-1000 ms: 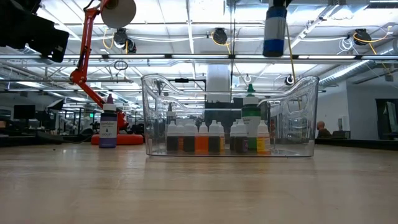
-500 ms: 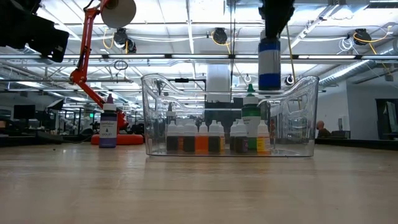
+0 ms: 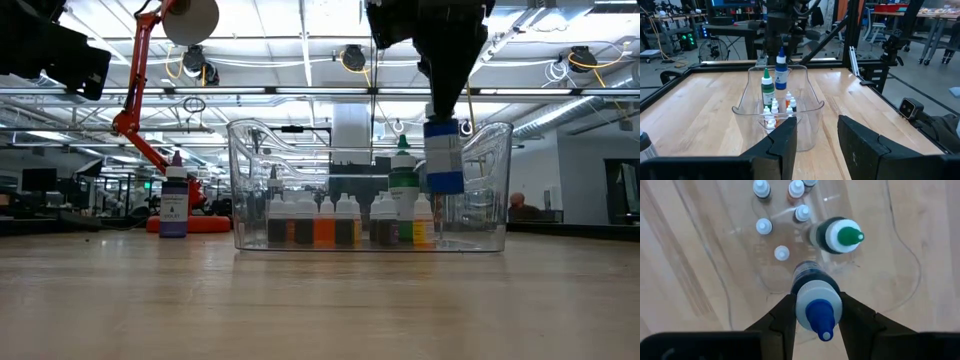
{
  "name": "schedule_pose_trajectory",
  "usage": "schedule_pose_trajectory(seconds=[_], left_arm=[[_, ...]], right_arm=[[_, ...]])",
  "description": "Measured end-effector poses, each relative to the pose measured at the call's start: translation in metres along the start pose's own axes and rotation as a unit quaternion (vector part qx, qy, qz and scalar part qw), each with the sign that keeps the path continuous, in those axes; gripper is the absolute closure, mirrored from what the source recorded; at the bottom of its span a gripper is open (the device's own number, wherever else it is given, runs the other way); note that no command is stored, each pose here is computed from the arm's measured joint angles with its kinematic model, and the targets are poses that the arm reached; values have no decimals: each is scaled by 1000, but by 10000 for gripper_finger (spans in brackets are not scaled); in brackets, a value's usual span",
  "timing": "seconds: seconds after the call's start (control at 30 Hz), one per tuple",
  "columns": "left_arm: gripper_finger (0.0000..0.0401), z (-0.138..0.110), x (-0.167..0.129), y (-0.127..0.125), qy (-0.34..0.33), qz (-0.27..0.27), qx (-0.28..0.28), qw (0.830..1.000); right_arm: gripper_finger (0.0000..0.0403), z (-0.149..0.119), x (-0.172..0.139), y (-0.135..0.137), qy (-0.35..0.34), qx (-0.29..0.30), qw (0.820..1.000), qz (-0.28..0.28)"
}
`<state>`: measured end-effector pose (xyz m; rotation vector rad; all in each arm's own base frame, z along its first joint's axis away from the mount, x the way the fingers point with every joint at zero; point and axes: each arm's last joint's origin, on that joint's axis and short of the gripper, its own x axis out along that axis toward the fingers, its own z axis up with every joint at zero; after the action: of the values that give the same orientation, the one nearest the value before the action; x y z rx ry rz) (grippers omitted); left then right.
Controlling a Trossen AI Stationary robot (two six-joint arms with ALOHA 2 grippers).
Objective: Pick & Place food coloring
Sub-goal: Put the large blue food coloring bottle into the transparent bin
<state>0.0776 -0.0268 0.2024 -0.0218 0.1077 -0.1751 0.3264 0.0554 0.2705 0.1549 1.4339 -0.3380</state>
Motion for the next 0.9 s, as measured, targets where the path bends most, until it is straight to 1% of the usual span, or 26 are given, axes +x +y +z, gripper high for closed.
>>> schedule_pose_trajectory(seconds=[0.27, 0.53, 0.63, 0.9], left_arm=[[256, 0, 0, 0, 0, 0, 0, 1000], [256, 0, 0, 0, 0, 0, 0, 1000], [256, 0, 0, 0, 0, 0, 0, 1000], [256, 0, 0, 0, 0, 0, 0, 1000]], right_arm=[[293, 1, 17, -2, -4, -1, 1000, 3], [293, 1, 30, -3, -7, 0, 1000, 18], [293, 1, 36, -3, -2, 0, 999, 41], [293, 3, 39, -3, -11, 0, 999, 47]])
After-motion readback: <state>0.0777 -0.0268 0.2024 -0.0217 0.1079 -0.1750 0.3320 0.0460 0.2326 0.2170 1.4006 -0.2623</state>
